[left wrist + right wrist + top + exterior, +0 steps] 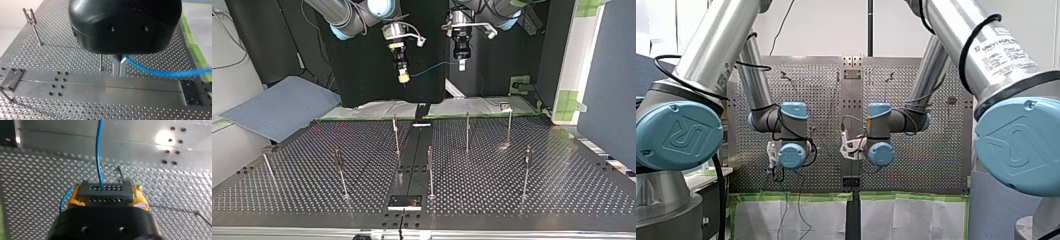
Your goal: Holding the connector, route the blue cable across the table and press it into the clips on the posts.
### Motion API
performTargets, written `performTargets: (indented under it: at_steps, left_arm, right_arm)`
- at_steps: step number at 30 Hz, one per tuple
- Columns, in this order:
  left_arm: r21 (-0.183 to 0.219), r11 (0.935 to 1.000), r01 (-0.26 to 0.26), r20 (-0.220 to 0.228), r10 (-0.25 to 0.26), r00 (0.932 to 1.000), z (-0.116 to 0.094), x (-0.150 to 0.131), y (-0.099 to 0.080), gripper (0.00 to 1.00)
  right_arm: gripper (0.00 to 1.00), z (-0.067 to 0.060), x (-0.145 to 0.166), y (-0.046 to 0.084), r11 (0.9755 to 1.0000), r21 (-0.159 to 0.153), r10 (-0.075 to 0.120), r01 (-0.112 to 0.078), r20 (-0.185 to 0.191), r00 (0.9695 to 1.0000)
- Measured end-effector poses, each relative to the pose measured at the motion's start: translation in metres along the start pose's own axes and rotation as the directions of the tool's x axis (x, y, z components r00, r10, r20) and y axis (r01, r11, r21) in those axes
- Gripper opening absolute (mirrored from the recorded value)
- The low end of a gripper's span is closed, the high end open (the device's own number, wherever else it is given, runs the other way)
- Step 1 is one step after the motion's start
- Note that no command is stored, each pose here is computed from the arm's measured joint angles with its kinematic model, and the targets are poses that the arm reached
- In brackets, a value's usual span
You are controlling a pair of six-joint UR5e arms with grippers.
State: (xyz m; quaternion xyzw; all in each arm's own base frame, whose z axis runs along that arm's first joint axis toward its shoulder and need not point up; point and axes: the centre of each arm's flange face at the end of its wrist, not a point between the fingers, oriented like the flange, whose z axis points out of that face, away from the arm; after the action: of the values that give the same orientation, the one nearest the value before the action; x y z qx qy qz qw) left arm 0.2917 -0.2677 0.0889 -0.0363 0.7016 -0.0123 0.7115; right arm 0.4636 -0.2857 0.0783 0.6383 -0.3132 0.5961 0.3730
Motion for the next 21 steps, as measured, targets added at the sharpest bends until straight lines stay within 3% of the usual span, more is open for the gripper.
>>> performTargets:
  at_steps: [4,9,21]
  left_arm:
    - [0.000,1.0000,-0.003,-0.006,0.003,1.0000,0.000,-0.002,0.000,0.00]
    - [0.000,1.0000,-0.005,-0.008,0.005,1.0000,0.000,-0.003,0.000,0.00]
    - [0.000,1.0000,-0.005,-0.008,0.005,1.0000,0.000,-0.003,0.000,0.00]
  right_arm:
    - [0.00,-0.013,-0.018,-0.016,0.9991,0.038,-0.019,0.017,0.054,0.9983]
    - [0.00,-0.022,-0.039,-0.025,0.9977,0.061,-0.036,0.030,0.101,0.9943]
    - [0.00,-0.024,-0.045,-0.026,0.9974,0.065,-0.041,0.034,0.112,0.9929]
